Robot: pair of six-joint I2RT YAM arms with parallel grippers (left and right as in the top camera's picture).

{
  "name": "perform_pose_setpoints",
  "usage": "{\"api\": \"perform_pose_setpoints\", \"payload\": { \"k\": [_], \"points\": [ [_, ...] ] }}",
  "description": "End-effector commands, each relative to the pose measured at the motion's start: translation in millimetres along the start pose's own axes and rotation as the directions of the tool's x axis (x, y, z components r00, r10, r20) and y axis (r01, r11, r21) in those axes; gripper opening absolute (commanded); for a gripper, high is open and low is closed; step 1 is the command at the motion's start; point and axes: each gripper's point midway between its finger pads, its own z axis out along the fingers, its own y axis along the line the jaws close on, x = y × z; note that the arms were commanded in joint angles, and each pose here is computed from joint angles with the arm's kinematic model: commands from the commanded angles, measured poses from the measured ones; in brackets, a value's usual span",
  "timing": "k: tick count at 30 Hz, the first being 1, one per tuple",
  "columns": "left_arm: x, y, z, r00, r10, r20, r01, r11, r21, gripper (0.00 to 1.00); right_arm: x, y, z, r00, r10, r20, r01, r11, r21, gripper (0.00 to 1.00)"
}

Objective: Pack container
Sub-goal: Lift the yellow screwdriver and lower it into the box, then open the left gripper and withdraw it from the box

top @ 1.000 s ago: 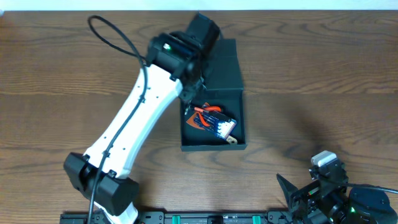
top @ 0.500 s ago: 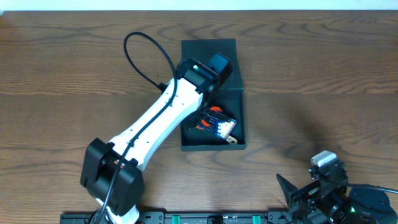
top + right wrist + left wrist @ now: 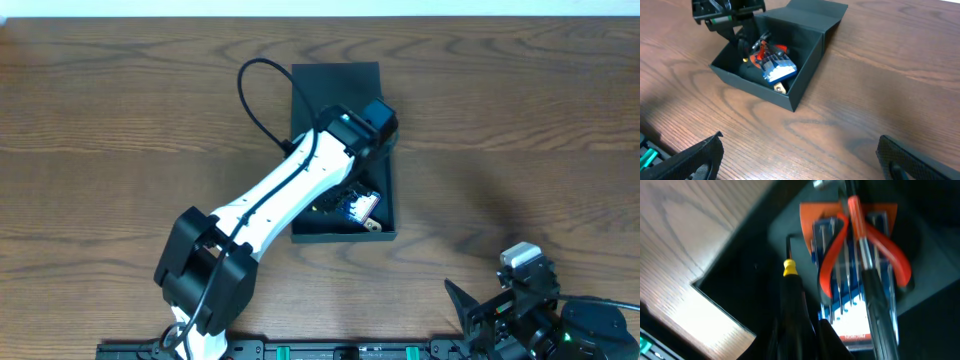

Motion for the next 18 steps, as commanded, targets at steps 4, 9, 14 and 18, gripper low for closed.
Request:
{"api": "perform_pose_setpoints", "payload": {
  "k": [4, 9, 14, 18],
  "points": [
    [7.1, -8.7, 31.0, 1.0, 0.0, -0.018, -0.001, 0.999, -0.045, 0.33, -0.2, -1.1, -0.6, 1.0, 0.017, 0.004, -0.017, 1.0, 0.006, 0.99],
    [13.1, -12.3, 31.4, 1.0, 0.016, -0.017, -0.016, 0.999, -0.032, 0.43, -0.2, -1.1, -0.6, 1.0, 0.017, 0.004, -0.017, 1.0, 0.006, 0.99],
    [17.4, -12.7, 30.9, 0.999, 0.03, -0.02, -0.031, 0.999, -0.03, 0.45, -0.2, -1.1, -0.6, 1.0, 0.017, 0.004, -0.017, 1.0, 0.006, 0.99],
    [19.0, -13.8, 24.5, 0.998, 0.053, -0.029, -0.053, 0.999, -0.011, 0.45, -0.2, -1.1, -0.6, 1.0, 0.017, 0.004, -0.017, 1.0, 0.006, 0.99]
  ]
}}
